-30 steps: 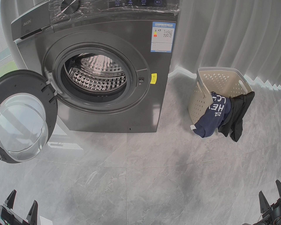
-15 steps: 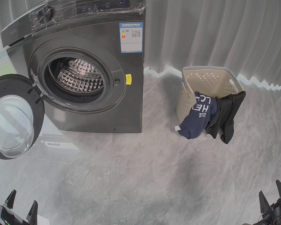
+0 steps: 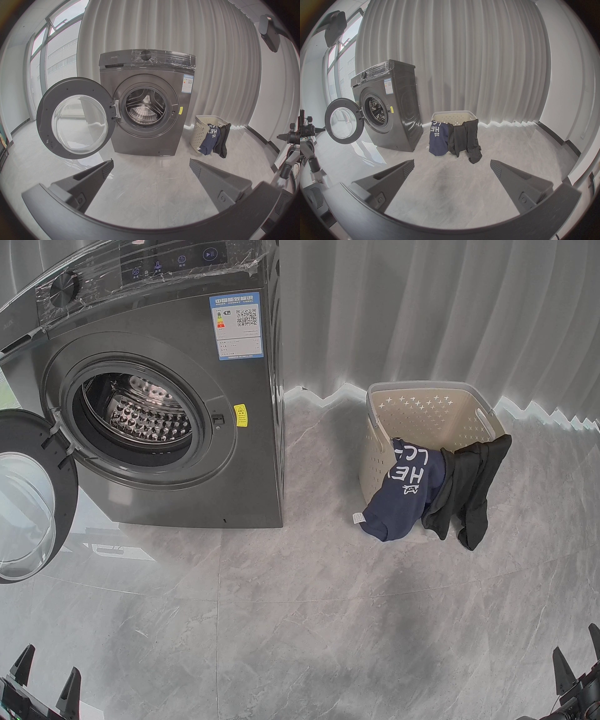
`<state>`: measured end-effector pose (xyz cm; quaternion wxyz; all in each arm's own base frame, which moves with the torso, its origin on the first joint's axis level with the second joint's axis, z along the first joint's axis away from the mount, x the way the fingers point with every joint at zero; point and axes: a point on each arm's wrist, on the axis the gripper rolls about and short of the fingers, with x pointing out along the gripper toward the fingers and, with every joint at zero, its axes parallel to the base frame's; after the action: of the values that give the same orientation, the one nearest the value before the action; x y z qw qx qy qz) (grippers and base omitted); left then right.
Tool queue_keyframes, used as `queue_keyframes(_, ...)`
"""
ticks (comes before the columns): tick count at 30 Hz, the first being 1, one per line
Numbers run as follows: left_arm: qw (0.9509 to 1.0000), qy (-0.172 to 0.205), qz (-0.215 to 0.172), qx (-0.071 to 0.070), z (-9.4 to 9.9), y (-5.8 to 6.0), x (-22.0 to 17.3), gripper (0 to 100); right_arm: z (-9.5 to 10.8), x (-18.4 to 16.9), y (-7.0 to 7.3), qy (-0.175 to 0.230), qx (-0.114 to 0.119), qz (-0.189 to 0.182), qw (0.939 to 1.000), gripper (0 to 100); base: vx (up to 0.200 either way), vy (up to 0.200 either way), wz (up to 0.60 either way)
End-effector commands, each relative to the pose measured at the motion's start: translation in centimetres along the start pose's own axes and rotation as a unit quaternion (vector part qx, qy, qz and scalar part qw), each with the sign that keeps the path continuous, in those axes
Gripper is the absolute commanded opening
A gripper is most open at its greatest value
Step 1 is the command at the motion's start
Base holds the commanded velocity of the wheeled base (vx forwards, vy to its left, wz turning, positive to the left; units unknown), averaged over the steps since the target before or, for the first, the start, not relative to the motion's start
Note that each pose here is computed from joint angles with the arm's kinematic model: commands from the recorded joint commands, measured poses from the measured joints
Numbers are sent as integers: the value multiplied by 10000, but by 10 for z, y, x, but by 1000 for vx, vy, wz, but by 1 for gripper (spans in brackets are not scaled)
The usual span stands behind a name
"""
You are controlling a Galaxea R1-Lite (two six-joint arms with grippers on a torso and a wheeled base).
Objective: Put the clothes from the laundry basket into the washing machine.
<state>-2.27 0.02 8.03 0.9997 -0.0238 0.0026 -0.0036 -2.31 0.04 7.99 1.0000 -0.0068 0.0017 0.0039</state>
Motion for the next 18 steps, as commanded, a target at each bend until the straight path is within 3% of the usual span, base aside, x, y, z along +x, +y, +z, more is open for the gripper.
queue_keyframes(1, 10000, -2, -2, -7, -5, 0, 0, 100, -5, 1, 0, 98, 0, 0, 10000, 100, 200, 0, 0)
queue_keyframes(8, 10000, -2, -2, -7, -5, 0, 0, 100, -5, 1, 0, 90, 0, 0, 10000, 100, 200, 0, 0)
queue_keyframes(14, 10000, -2, -2, 1, -5, 0, 0, 100, -5, 1, 0, 90, 0, 0, 10000, 100, 0, 0, 0)
queue_keyframes(18, 10000, -2, -2, 1, -5, 0, 0, 100, -5, 1, 0, 90, 0, 0, 10000, 100, 0, -200, 0)
